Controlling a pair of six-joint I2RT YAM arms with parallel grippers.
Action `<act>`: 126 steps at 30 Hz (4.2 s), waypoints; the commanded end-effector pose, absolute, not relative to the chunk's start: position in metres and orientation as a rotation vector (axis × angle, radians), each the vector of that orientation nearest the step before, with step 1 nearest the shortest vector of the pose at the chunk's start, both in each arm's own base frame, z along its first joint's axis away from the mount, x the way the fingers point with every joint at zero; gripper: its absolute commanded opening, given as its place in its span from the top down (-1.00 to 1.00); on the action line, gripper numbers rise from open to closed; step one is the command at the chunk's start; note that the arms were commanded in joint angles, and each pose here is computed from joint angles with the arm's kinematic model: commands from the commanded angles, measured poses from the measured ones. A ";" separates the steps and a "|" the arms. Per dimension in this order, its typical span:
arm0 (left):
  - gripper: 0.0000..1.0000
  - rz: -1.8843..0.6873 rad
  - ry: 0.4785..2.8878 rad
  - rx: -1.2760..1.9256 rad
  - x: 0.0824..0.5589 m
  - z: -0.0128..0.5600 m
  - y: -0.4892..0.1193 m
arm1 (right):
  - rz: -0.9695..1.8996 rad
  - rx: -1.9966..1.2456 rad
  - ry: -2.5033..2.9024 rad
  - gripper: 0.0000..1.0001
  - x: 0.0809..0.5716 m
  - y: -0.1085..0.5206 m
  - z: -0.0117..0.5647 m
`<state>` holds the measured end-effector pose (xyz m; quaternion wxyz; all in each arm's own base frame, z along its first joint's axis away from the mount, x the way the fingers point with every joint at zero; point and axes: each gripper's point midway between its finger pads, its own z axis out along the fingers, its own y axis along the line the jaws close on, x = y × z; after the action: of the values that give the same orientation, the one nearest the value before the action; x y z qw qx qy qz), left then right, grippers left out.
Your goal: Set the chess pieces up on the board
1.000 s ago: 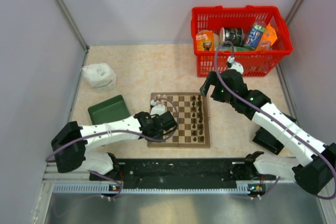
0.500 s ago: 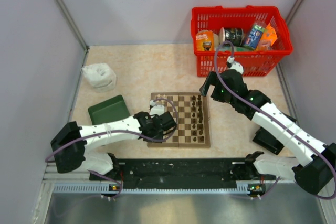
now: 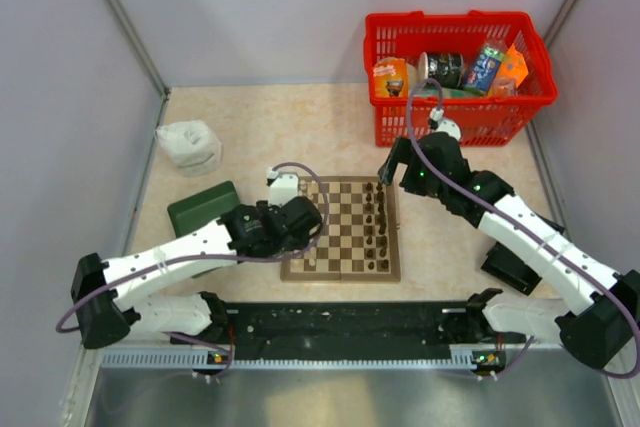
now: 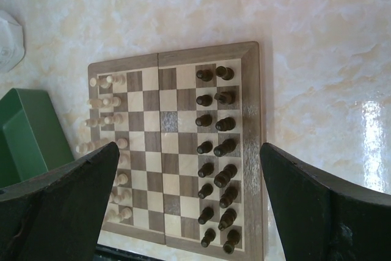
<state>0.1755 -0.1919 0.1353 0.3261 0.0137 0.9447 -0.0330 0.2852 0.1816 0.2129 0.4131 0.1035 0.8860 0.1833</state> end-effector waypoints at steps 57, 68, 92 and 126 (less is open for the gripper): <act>-0.17 -0.013 2.574 0.340 0.378 0.101 -0.228 | 0.422 0.238 2.156 -0.94 0.298 0.175 0.231; -0.17 0.055 2.609 0.312 0.378 0.087 -0.219 | 0.421 0.239 2.155 -0.94 0.299 0.176 0.231; -0.22 -0.061 2.540 0.285 0.381 0.118 -0.226 | 0.410 0.242 2.160 -0.94 0.298 0.174 0.228; -0.97 -0.166 2.154 -0.416 0.328 0.215 -0.069 | 0.160 0.565 2.183 -0.98 0.316 0.061 0.196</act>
<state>0.3341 -0.0810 0.2017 0.4192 -0.1370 0.8952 -0.0640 0.3201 0.1018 0.1996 0.4257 0.1872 0.8804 0.0931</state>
